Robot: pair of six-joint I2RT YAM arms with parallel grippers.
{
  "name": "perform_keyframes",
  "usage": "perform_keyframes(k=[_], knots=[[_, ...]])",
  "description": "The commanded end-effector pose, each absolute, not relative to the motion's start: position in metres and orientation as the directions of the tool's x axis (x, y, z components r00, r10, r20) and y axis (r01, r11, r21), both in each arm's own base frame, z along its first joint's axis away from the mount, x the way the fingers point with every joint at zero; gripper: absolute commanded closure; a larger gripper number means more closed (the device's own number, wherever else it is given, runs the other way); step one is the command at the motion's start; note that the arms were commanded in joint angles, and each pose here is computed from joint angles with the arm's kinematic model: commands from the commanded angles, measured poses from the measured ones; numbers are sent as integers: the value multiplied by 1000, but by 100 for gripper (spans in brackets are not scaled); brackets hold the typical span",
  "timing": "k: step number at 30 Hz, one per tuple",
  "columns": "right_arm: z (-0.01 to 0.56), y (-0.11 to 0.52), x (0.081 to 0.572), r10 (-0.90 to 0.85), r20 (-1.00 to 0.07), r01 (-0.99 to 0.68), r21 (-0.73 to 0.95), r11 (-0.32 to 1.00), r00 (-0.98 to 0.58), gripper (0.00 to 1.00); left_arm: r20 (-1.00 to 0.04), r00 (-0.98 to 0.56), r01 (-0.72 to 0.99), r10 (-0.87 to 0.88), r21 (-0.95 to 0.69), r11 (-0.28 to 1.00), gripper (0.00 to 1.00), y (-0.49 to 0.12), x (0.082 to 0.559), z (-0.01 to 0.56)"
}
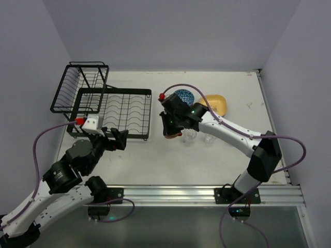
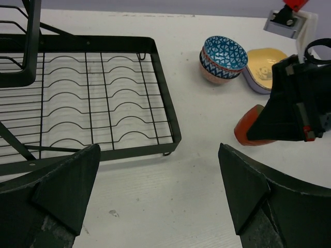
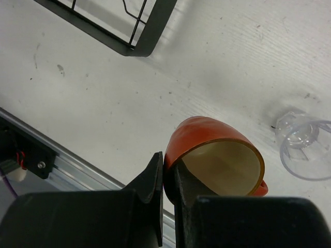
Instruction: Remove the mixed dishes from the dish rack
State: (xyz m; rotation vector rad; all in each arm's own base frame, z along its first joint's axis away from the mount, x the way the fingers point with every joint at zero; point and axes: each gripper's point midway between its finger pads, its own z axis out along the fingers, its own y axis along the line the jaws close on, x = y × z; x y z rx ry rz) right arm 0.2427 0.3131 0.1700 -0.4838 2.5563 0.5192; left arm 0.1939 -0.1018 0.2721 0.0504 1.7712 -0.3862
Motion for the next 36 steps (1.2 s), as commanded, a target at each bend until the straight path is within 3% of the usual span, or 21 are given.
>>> perform_keyframes(k=[1,9,29,36], knots=[[177,330,254,-243,-540,-436,264,860,-806,100,-963,-230,260,-138,-197,945,0,-103,194,267],[121,338,281,-331,-448,-404,76,912,-831,100,-965,-219,299,-145,-208,931,0,-107,190,268],[61,336,285,-391,-351,-414,-10,910,-851,100,-966,-182,289,-183,-230,929,0,-98,187,275],[60,337,285,-399,-350,-422,-14,907,-847,87,-966,-183,285,-181,-228,931,0,-97,187,274]])
